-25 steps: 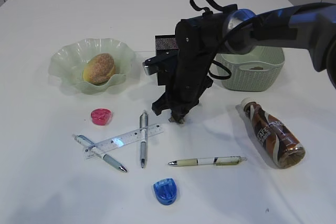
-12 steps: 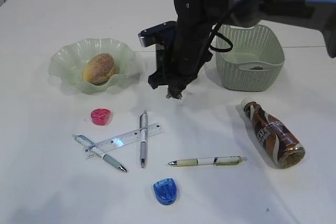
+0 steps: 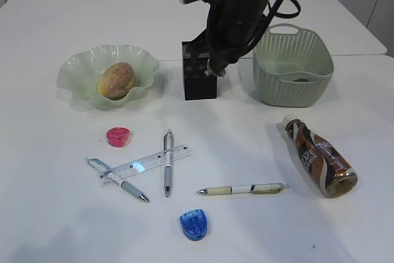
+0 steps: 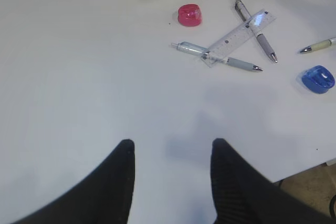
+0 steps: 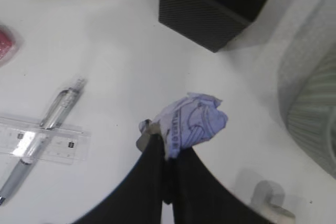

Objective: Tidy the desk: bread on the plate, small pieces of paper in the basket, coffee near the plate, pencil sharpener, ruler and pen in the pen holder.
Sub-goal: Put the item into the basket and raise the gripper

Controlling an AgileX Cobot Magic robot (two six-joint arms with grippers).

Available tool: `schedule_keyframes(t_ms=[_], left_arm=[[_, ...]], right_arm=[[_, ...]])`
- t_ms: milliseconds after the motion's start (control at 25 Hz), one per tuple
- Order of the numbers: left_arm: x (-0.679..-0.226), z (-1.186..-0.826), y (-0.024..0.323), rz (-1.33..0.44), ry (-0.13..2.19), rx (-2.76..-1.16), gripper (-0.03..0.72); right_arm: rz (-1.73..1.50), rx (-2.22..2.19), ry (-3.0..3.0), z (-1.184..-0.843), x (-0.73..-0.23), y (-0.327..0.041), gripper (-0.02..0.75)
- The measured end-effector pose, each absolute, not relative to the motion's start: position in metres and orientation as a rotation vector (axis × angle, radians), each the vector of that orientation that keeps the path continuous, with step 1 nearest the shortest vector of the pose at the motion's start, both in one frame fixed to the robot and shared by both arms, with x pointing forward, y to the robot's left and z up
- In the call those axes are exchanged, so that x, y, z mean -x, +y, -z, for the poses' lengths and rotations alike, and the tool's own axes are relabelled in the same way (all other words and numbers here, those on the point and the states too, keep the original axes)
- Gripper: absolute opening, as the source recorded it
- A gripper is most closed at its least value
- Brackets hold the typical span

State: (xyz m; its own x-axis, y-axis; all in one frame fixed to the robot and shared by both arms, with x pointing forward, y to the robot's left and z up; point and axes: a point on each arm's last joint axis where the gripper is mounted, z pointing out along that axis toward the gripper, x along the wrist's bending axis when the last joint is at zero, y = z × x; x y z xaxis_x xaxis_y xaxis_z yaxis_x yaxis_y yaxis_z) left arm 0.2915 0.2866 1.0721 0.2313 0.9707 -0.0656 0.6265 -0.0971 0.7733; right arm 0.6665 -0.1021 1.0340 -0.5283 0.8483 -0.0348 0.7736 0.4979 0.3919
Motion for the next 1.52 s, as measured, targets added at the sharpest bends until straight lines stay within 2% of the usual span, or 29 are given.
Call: schedule_keyframes(t_ms=[160, 400, 520, 840, 1000, 1320, 1520], left_arm=[[-0.291, -1.072, 0.287, -0.627, 1.475, -1.809, 0.330], [-0.291, -1.072, 0.287, -0.626, 1.475, -1.809, 0.330], [-0.291, -1.072, 0.287, -0.626, 1.476, -1.810, 0.330], [-0.291, -1.072, 0.287, -0.624, 1.477, -1.812, 0.330], [-0.291, -1.072, 0.287, -0.624, 1.477, -1.812, 0.330], [-0.291, -1.072, 0.287, -0.624, 1.477, -1.812, 0.330], [-0.291, -1.072, 0.287, -0.624, 1.478, -1.812, 0.335]], right_arm=[[-0.497, -1.447, 2.460, -1.044, -0.674, -0.128, 0.027], [-0.486, -1.508, 2.414, -1.044, -0.683, -0.152, 0.027], [-0.484, -1.570, 2.354, -1.044, -0.691, -0.178, 0.027], [-0.541, -1.621, 2.210, -1.048, -0.708, -0.218, 0.027], [-0.548, -1.623, 2.173, -1.042, -0.715, -0.227, 0.027], [-0.487, -1.600, 2.171, -1.004, -0.732, -0.232, 0.027], [-0.500, -1.597, 2.131, -1.004, -0.736, -0.236, 0.041]])
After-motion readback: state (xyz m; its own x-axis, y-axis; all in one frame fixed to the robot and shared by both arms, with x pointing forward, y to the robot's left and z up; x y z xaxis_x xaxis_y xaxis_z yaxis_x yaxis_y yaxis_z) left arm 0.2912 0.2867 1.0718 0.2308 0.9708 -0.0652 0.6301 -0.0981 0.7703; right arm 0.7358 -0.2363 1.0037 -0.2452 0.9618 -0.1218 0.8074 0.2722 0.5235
